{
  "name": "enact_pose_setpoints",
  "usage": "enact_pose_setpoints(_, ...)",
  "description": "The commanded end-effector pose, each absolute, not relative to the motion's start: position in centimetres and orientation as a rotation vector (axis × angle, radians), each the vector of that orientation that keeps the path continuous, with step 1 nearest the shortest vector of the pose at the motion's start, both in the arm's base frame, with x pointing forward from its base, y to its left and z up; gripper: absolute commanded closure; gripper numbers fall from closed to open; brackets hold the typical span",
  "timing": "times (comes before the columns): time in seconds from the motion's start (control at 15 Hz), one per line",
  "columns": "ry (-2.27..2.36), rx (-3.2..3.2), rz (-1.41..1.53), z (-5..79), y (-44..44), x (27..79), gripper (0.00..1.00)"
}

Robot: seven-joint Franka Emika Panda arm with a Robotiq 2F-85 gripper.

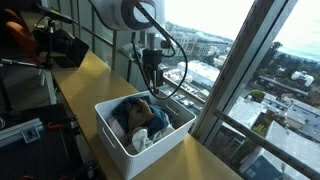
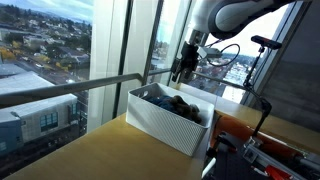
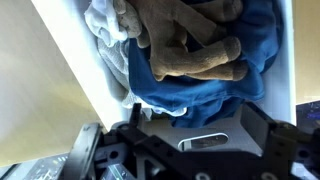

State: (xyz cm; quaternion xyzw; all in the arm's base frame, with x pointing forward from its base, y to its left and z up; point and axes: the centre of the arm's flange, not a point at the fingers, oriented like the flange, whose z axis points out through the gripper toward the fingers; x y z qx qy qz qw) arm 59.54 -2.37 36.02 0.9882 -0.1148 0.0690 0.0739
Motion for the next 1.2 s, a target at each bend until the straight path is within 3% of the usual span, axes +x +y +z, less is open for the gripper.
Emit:
enact_pose_setpoints(0.0,-0.383,2.979,0.158,31.5,-2.7,62.3,0.0)
enact_pose_setpoints(0.6,-0.444,2.988,-0.039,20.7,-3.3,62.8,0.0)
enact_pose_setpoints(0.67,-0.456,2.988,-0.052,20.3,-3.3,62.9,0.25)
enact_pose_setpoints(0.73,-0.459,2.991,-0.053,20.0,-3.3,63.0,0.26)
enact_pose_setpoints(1.13,-0.506,2.991,-0.055,21.6,-3.8,63.1,0.7)
